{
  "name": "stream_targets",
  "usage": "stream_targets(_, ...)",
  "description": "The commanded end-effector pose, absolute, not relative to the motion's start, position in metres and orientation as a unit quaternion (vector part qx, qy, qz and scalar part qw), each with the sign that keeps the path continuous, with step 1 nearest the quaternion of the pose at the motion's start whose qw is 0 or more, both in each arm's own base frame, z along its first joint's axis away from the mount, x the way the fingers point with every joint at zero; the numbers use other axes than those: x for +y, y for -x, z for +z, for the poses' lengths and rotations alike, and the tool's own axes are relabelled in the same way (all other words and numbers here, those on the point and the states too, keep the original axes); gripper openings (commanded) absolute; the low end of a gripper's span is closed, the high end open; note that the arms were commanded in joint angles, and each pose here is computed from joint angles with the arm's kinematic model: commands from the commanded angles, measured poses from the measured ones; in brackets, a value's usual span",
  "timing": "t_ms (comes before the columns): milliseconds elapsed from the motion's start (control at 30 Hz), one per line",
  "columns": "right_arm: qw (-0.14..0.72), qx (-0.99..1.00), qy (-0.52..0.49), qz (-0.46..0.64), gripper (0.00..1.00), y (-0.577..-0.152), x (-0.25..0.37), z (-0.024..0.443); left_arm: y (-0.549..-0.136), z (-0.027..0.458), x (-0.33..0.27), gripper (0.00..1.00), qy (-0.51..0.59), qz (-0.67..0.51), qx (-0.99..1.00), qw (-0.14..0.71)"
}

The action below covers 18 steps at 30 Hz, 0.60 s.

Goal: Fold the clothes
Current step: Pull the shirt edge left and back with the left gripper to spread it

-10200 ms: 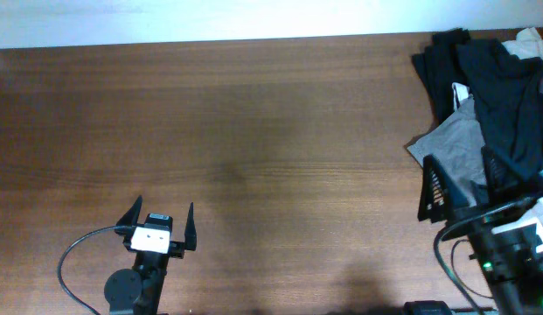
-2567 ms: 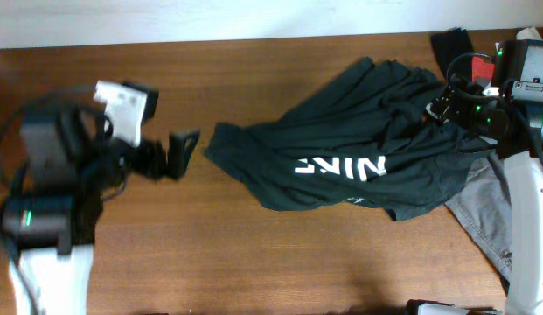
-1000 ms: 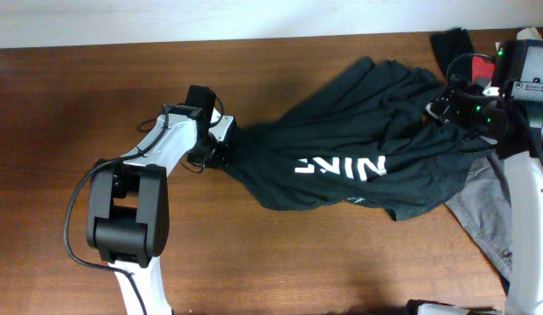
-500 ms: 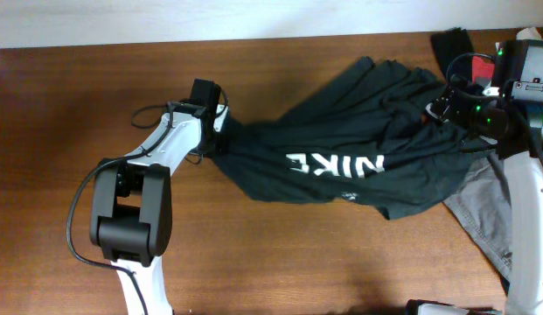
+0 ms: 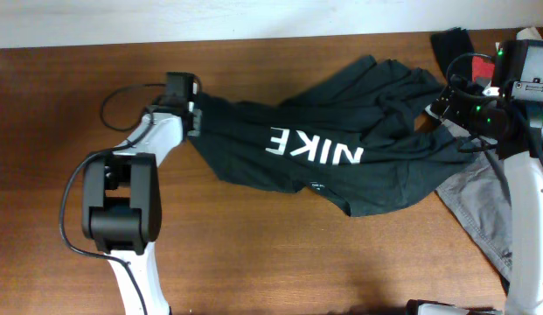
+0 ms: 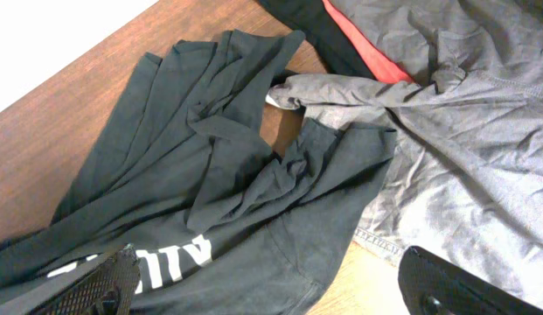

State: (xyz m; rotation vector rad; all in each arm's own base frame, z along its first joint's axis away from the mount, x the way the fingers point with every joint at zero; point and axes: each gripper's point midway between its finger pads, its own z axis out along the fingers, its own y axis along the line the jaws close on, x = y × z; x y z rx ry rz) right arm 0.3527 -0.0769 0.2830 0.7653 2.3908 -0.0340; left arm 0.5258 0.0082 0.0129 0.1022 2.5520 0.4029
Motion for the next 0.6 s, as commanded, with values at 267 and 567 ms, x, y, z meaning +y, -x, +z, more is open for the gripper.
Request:
stream_targets(267, 0.31, 0.905, -0.292, -0.016, 0.99, -0.353, -0.079, 0.282, -0.569, 0.067, 0.037, 0.17, -0.007, 0.129, 0.919, 0.372)
stream_targets(567, 0.31, 0.905, -0.292, -0.016, 0.99, -0.353, -0.079, 0.282, -0.507, 0.153, -0.06, 0.01, -0.062, -0.016, 0.942, 0.33)
